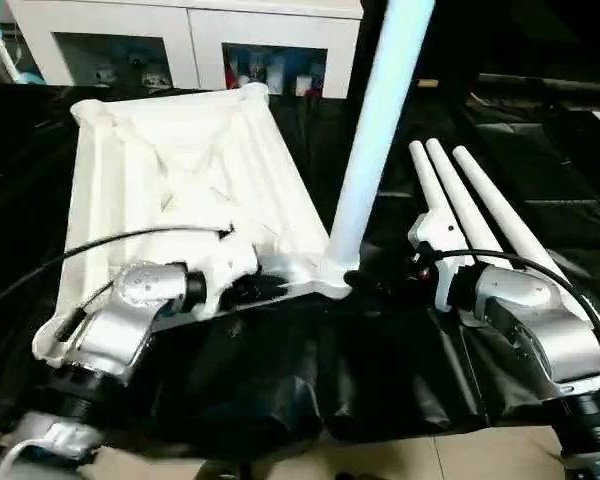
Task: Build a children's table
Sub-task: Rotate leg to tighten
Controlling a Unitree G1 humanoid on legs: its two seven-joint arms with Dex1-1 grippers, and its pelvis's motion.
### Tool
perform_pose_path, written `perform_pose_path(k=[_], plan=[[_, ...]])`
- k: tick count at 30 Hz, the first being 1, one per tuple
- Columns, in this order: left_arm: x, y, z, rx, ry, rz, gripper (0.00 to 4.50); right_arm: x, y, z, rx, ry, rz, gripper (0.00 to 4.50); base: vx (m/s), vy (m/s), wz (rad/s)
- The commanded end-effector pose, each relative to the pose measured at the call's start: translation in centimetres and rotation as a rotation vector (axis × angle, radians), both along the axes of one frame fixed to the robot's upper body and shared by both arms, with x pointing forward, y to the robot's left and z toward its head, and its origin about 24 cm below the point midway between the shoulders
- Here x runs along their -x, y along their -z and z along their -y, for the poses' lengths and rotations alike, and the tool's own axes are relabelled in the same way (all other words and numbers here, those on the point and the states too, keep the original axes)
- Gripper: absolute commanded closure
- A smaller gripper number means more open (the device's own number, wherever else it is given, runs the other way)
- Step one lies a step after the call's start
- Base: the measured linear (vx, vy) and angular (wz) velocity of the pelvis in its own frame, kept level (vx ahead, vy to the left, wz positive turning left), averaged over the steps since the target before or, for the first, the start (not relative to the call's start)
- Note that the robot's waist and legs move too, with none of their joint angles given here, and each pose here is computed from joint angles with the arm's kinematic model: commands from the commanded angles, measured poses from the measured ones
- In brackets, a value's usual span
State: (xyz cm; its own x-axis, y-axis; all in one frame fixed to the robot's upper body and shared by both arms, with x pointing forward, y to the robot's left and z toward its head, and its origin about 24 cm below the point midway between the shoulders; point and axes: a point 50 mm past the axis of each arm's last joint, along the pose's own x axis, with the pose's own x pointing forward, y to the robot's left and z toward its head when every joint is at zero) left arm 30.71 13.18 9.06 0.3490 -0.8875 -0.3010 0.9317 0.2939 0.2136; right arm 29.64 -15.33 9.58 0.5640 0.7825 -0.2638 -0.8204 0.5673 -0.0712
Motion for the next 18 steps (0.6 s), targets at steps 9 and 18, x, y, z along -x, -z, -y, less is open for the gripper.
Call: perform_pose_path(k=[9, 18], plan=[[-0.9, -0.6, 0.2, -0.024, 0.043, 0.062, 2.87, 0.1, -0.2, 0.6, -0.006, 0.015, -0.005, 0.56, 0.000, 0.000, 0.00], [-2.0, 1.0, 0.1, -0.100, 0.016, 0.023, 2.62, 0.0, -0.2, 0.7, -0.007, 0.028, -0.001, 0.56, 0.000, 0.000, 0.00]])
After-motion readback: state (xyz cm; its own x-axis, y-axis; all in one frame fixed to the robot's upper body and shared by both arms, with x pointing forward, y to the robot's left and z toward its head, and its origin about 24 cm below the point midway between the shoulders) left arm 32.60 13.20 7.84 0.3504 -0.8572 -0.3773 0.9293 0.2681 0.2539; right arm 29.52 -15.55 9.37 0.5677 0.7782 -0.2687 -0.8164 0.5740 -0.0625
